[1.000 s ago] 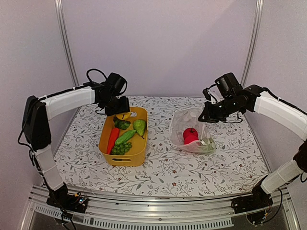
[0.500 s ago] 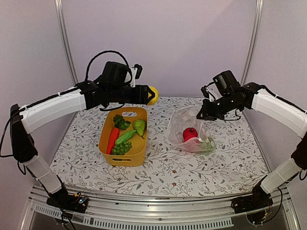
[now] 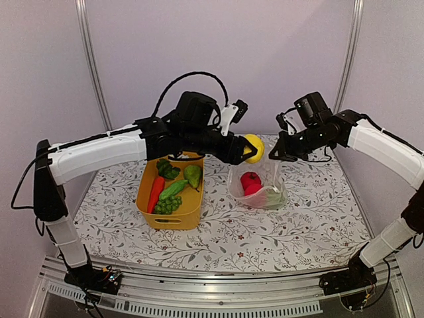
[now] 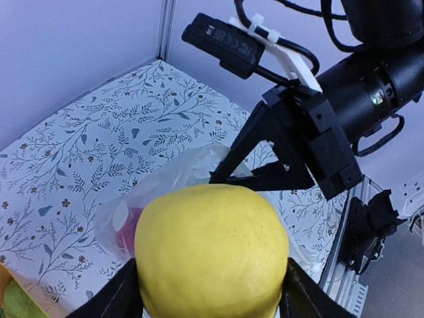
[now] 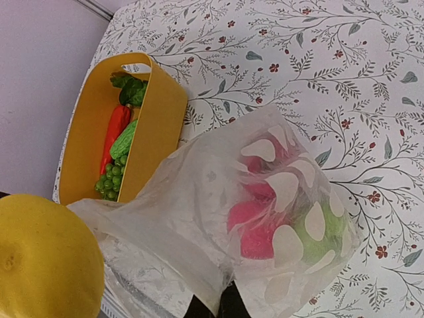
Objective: Place the food in the zip-top bag and seal the zipper
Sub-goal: Place the fake fruit in the zipper food storage bag.
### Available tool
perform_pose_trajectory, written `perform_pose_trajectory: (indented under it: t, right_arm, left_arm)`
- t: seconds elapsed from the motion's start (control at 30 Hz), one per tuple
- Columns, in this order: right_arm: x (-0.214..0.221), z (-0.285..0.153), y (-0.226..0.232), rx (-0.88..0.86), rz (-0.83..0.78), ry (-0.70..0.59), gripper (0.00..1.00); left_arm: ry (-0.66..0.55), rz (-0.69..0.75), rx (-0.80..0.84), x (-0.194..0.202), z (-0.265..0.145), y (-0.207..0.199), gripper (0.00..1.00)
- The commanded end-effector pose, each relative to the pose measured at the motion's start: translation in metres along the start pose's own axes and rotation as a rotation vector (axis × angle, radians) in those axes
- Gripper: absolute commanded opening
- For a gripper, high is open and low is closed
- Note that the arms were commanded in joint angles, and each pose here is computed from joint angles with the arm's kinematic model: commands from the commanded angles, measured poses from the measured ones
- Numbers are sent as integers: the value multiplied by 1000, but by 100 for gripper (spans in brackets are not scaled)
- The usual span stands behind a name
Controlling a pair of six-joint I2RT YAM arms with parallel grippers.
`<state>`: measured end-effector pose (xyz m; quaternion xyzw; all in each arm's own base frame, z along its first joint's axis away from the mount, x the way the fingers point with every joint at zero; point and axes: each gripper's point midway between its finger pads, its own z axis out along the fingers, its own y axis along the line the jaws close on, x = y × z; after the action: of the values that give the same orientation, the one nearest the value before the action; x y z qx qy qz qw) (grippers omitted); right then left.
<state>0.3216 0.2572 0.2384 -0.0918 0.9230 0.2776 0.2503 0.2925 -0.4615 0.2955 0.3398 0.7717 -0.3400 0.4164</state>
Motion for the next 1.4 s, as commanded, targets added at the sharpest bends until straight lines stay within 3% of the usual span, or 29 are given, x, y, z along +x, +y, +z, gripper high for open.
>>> perform_pose_trajectory:
  t: [0.0,0.57,0.8,1.13,1.23,1.37]
  right_arm:
    - [-4,1,12,-40,4,-8,0]
    - [-2,10,14,-64,31,3,0]
    - [-5,13,18,-83,31,2,0]
    - [-6,13,21,-100,30,6,0]
    - [-7,11,23,-104,28,1,0]
    - [-8,9,26,-116,32,-2,0]
  left_arm:
    - [90,105,-52,22,24,-10,44]
    - [211,259,-229,73,46,5,45]
    - [167,386,-128,77,39,-27,49]
    - [162,300,-263,72,54,-1,55]
    - [162,245,-373,69,55,22,55]
    - [160,191,-469,67,58,48,67]
